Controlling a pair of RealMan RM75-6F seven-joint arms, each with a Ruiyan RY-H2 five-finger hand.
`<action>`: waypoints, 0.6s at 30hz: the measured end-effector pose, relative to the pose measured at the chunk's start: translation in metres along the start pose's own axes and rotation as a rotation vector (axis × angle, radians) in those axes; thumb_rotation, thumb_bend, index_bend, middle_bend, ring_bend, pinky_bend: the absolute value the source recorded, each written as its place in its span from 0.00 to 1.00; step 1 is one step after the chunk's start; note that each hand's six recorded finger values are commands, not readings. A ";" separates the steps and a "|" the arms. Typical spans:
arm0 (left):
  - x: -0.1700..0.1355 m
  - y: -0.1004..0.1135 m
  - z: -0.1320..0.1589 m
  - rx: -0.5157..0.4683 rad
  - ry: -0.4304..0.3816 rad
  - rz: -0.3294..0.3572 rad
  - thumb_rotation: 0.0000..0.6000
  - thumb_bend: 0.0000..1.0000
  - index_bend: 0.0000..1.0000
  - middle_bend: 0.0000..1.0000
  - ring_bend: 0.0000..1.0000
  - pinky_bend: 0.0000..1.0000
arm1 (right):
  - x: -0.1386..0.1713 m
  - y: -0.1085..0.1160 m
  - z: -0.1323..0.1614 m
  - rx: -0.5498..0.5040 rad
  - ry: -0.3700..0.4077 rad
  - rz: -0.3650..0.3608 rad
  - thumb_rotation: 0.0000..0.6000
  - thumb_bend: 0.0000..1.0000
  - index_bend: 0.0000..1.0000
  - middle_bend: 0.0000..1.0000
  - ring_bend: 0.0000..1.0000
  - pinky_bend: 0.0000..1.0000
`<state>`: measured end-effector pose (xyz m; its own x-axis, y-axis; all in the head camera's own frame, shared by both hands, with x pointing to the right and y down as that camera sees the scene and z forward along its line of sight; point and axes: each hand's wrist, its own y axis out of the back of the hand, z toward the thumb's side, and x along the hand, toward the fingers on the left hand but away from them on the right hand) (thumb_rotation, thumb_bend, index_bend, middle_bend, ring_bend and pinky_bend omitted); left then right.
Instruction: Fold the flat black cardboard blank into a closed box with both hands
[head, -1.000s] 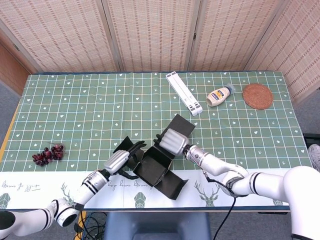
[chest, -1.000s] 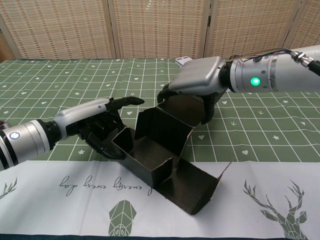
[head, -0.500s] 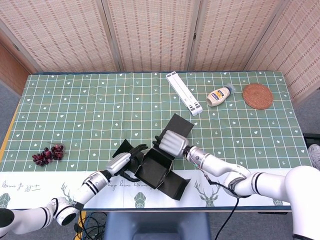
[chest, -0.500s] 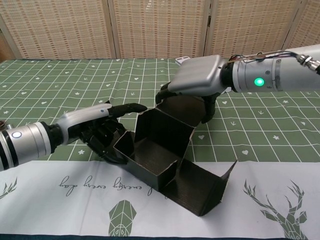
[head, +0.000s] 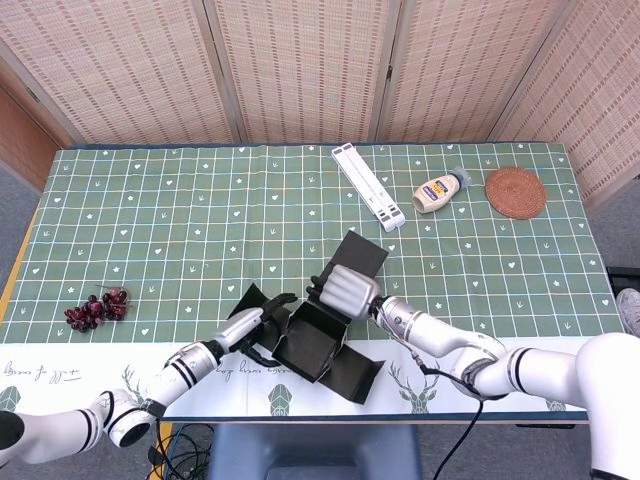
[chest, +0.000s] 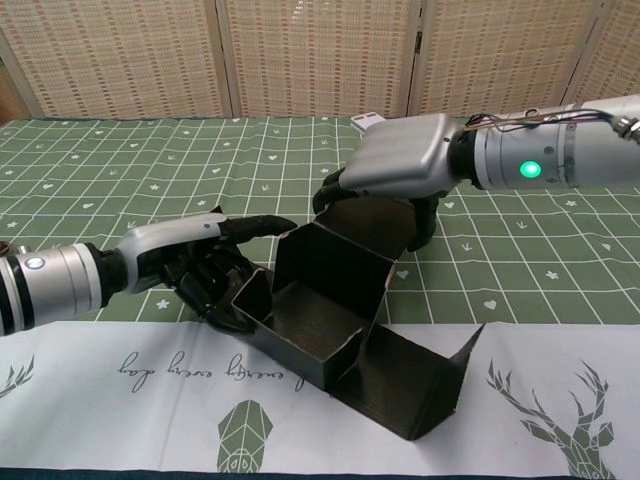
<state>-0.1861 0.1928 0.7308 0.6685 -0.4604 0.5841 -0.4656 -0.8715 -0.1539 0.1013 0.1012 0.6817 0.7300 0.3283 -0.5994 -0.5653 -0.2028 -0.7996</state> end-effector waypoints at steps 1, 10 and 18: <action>0.000 0.000 0.000 -0.004 0.001 -0.004 1.00 0.06 0.02 0.01 0.48 0.77 | 0.001 0.001 0.000 0.009 0.002 0.000 1.00 0.33 0.29 0.45 0.83 1.00; 0.000 -0.002 0.002 -0.041 0.018 -0.047 1.00 0.06 0.03 0.02 0.47 0.77 | 0.004 0.004 0.003 0.060 0.028 0.002 1.00 0.33 0.30 0.45 0.83 1.00; -0.001 -0.005 0.004 -0.087 0.038 -0.081 1.00 0.06 0.05 0.03 0.47 0.78 | 0.005 0.011 0.006 0.073 0.040 -0.019 1.00 0.33 0.30 0.45 0.83 1.00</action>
<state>-0.1823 0.1965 0.7282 0.6839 -0.3811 0.6222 -0.4607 -0.8868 -0.0367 0.0959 0.1056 0.6700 0.7549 0.2940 -0.5863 -0.5766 -0.1283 -0.8069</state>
